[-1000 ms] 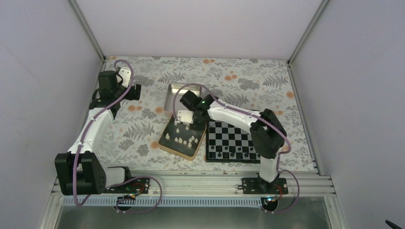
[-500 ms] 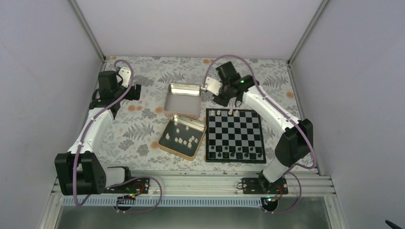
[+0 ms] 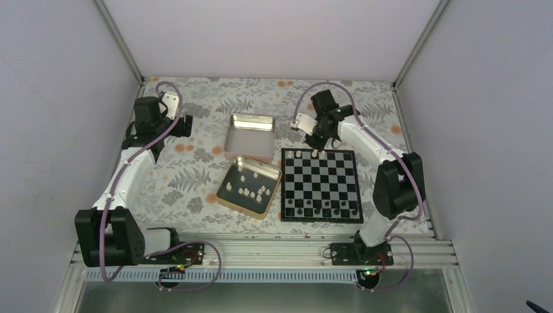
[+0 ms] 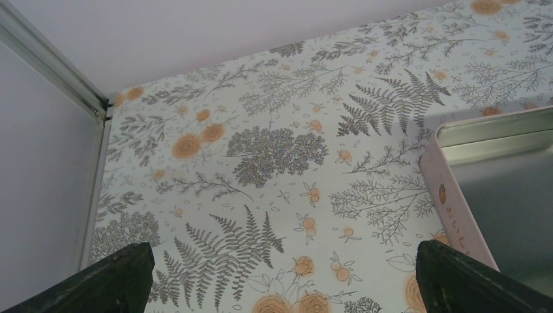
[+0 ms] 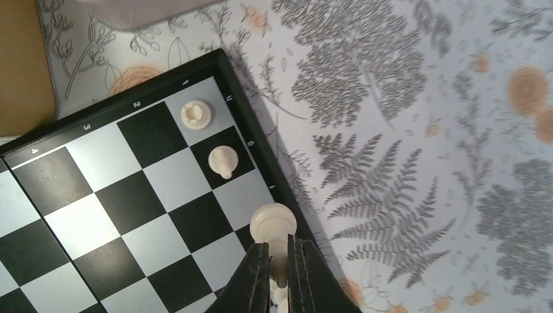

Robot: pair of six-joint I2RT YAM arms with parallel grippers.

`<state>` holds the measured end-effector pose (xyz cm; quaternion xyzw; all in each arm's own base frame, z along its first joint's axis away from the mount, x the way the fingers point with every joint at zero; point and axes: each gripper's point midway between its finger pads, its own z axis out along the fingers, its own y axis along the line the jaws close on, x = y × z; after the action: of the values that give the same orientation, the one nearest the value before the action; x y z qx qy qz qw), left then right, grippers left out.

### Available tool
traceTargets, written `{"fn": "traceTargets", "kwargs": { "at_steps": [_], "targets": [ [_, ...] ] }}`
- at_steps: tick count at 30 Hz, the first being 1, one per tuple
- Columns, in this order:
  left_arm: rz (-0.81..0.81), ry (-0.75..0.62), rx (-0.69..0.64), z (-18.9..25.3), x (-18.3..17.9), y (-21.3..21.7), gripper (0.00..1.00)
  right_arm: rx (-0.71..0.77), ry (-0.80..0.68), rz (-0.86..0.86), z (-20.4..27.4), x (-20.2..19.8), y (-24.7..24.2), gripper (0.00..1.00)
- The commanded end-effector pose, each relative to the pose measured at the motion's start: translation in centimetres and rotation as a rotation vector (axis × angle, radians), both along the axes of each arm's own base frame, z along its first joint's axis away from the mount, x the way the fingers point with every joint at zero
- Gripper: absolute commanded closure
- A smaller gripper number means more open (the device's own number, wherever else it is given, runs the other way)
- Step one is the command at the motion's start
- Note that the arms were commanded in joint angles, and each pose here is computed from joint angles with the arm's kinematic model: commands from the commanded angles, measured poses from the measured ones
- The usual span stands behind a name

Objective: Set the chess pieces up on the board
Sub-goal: Place the chess piece on the chessboard.

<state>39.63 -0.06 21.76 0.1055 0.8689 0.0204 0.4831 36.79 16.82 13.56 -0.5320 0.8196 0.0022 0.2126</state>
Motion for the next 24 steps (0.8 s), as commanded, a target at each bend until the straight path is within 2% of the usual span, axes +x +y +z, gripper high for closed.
{"fn": "traceTargets", "kwargs": {
  "at_steps": [1, 7, 24],
  "targets": [
    [-0.004, -0.030, 0.007, 0.8, 0.1, 0.1, 0.00, 0.006, 0.049, 0.022, -2.4, -0.2, 0.2, 0.94],
    [-0.002, -0.029, 0.007, 0.8, 0.1, 0.1, 0.00, -0.007, 0.094, 0.021, -4.6, -0.3, 0.2, 0.93],
    [-0.006, -0.027, 0.004, 0.8, 0.1, 0.1, 0.00, -0.037, 0.152, 0.021, -6.6, -0.7, 0.0, 0.93]
  ]
}}
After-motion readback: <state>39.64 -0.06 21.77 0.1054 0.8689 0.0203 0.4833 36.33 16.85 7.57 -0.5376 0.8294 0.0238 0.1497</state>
